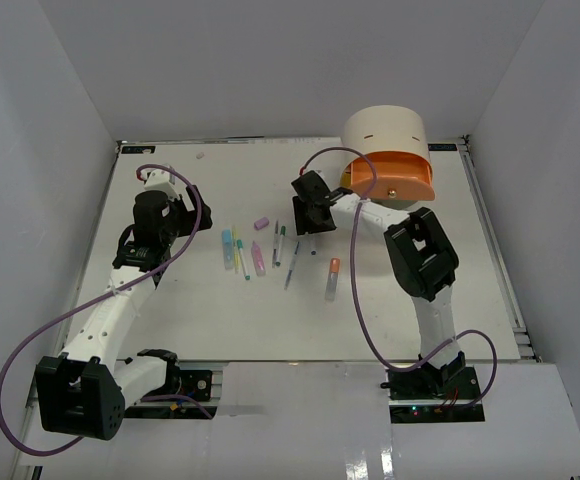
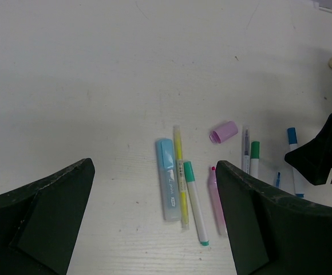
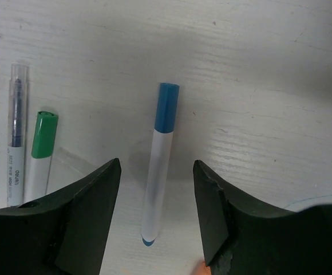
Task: Sort the stationery into containers
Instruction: Pick up the pen from the center of the board, then place the pen in the drawer.
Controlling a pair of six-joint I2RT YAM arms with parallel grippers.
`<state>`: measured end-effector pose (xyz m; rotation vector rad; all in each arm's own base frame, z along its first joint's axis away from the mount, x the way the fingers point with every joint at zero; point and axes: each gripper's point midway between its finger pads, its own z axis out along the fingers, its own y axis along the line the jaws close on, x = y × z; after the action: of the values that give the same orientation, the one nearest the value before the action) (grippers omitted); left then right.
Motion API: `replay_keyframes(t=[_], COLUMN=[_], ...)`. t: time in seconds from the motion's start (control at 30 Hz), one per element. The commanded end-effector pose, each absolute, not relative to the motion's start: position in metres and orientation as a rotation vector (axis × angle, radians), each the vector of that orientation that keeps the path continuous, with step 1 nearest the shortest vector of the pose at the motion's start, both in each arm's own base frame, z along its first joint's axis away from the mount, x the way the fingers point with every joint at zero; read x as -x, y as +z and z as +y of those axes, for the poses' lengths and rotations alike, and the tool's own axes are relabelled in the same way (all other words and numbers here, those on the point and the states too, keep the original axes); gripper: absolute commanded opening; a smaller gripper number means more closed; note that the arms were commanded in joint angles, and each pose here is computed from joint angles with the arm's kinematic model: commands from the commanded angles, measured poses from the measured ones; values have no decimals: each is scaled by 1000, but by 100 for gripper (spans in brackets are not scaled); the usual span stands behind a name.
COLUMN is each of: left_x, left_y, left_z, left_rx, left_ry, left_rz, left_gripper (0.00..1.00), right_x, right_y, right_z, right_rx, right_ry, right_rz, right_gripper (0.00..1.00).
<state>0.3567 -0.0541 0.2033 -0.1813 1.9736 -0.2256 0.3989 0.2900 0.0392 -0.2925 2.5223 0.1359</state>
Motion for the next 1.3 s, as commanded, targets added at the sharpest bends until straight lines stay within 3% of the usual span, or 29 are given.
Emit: replay_keyframes(t=[0.0,0.37,0.57,0.67,0.97,1.1,1.27], left_x=[-356,-355,-354,-353,-352,-352,-352], left_y=[214,219,219,221,228,228,225], left_z=[-56,-56,-55,-54,-54,-52,-51], left_rx=[182,183,183,184,182,184,186], left_ry=[-252,-255,-247,-243,-245,-237,-227], left_rz=[1952,1938,1936,1931,1911,1910,1920], left_gripper=[98,98,98,98,98,98,98], right_x=[-412,-403,-401,-404,-398,-389,-387], right_y=[48,25,26,44,212,289,343], right_z=[295,289,285,286,317,299,253], right_rx=[243,241,252,276,661,929,1072], right_ry=[149,120,104,110,371,252,24], right_rz=[2494,2546,2549,2509,2086,1798,1583], right_gripper=[60,41,11,8,8,8,8])
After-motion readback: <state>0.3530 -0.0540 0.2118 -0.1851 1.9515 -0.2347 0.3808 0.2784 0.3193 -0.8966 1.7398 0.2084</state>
